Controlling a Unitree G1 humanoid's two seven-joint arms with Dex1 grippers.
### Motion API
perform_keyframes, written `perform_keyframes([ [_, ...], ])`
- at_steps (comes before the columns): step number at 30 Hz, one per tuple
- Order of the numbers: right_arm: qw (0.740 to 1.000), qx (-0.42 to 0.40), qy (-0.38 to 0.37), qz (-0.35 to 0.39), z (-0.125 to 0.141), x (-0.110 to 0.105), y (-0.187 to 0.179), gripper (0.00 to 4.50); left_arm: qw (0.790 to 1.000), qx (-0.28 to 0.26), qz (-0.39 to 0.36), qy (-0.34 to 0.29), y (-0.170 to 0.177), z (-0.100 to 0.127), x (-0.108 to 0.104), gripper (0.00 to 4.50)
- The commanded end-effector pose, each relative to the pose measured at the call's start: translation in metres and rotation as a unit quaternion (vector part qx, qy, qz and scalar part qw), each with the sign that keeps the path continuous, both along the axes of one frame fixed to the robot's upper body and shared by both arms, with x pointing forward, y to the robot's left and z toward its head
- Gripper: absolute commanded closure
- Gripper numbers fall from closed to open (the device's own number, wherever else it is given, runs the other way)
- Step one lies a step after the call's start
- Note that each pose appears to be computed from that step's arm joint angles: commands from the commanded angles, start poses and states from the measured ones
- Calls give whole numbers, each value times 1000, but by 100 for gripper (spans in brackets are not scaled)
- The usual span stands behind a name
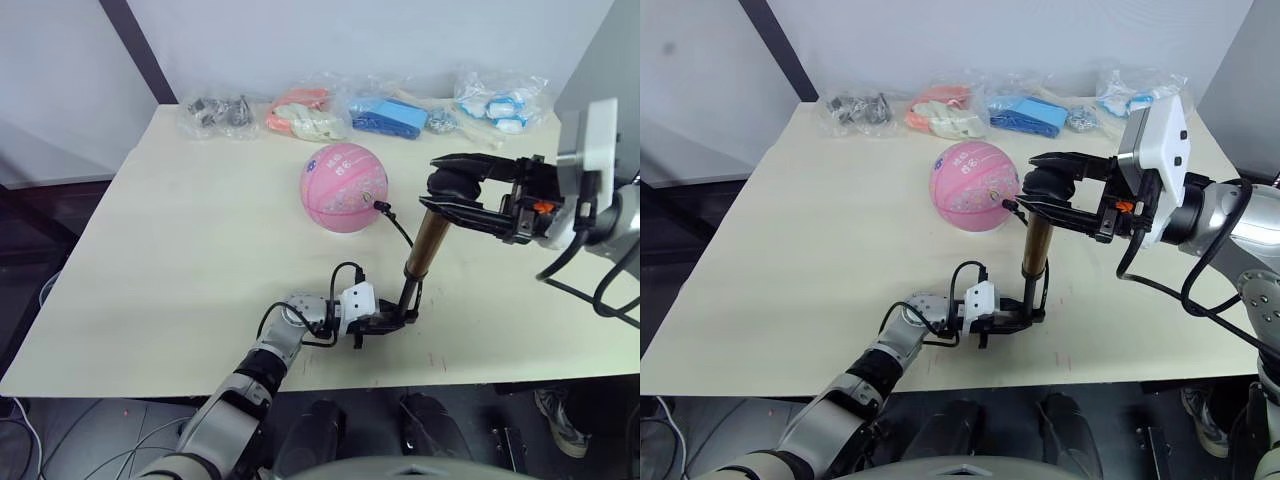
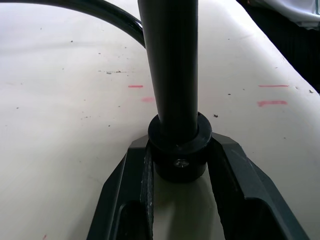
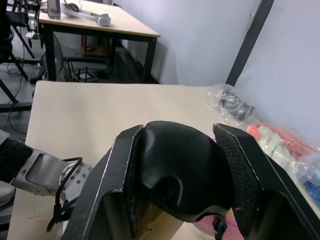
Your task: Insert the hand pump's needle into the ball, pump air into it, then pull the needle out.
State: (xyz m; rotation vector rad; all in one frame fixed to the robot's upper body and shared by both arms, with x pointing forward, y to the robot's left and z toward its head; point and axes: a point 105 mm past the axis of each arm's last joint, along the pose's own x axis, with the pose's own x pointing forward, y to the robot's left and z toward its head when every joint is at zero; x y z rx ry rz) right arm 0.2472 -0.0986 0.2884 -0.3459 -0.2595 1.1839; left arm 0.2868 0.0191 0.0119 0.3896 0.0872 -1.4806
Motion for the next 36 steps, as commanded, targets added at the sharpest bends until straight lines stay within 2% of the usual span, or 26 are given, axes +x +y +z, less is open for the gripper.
perform_keyframes([
  [1,998,24,-64,-12,31,-8,-5,269,999,28,-13,21,3,-17,-10,338],
  [4,998,13,-52,-17,22,-5,-6,269,999,28,-13,21,3,-16,-9,338],
  [16,1000,-8,7,-25,-53,4,2,269,999,27,-13,20,3,-16,-9,338],
  [20,999,-23,36,-15,-84,1,10,269,999,28,-12,20,4,-16,-9,338],
  [25,998,-17,49,-23,-104,3,12,269,999,27,-11,20,4,-16,-9,338],
  [36,995,-44,78,-45,-167,1,14,269,1000,22,-9,19,5,-14,-9,338],
])
